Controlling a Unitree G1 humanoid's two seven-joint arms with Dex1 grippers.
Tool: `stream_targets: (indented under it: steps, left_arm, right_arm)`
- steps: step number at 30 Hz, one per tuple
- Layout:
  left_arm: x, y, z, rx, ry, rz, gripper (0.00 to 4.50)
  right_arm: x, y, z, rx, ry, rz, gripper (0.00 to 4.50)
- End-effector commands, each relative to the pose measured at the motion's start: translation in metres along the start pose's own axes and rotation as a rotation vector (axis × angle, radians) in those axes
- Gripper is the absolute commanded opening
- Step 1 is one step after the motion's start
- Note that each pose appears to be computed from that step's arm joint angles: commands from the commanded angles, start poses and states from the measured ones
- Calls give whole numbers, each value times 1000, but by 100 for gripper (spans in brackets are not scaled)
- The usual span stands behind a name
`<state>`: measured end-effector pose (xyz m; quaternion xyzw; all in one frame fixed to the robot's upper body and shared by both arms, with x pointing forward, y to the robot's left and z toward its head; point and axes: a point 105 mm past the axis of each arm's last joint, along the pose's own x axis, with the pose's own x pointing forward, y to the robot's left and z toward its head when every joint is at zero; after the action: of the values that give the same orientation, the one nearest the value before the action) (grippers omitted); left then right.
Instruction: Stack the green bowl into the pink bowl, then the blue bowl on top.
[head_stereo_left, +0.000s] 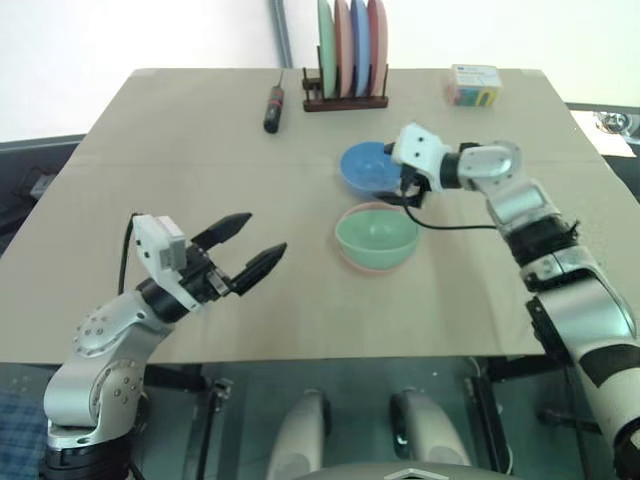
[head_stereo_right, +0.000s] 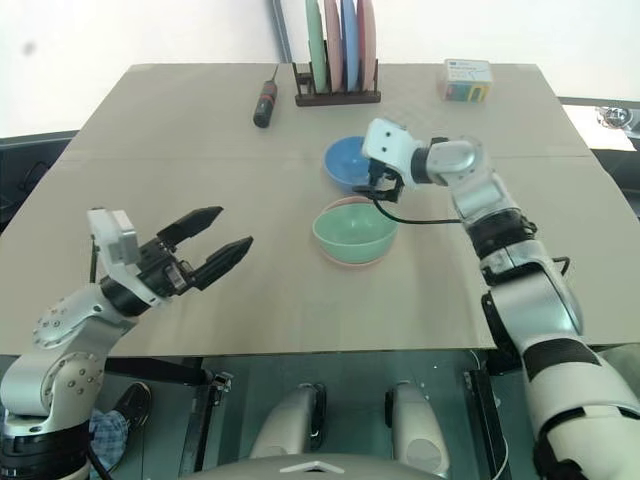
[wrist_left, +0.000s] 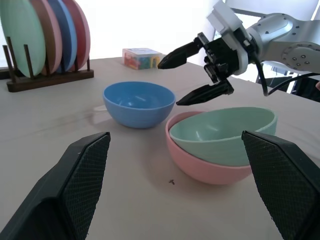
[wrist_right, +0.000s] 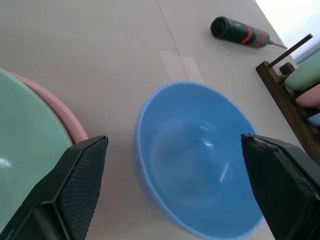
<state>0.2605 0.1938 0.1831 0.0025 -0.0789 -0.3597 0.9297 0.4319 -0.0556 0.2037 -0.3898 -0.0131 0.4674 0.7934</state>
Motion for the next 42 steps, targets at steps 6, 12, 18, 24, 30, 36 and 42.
stream_targets:
  steps: [6,12,18,24,30,36,42]
  left_arm:
    - [-15,5,14,75,-31,93,450]
    - [-22,3,15,83,-24,117,450]
    - [-24,2,15,84,-21,128,450]
    - [-24,1,13,81,-17,129,450]
    - [-22,0,12,76,-17,117,450]
    - [-20,2,12,77,-18,112,450]
    - [-21,3,13,79,-16,116,450]
  right_arm:
    - [21,-6,-4,-4,77,-60,446]
    - [32,5,-12,20,123,-46,446]
    - [36,4,-9,30,120,-65,446]
    - [35,-3,9,25,57,-62,446]
    - [34,-2,33,50,-47,5,446]
    - [40,9,17,47,11,11,446]
    - [39,8,-12,32,139,-74,446]
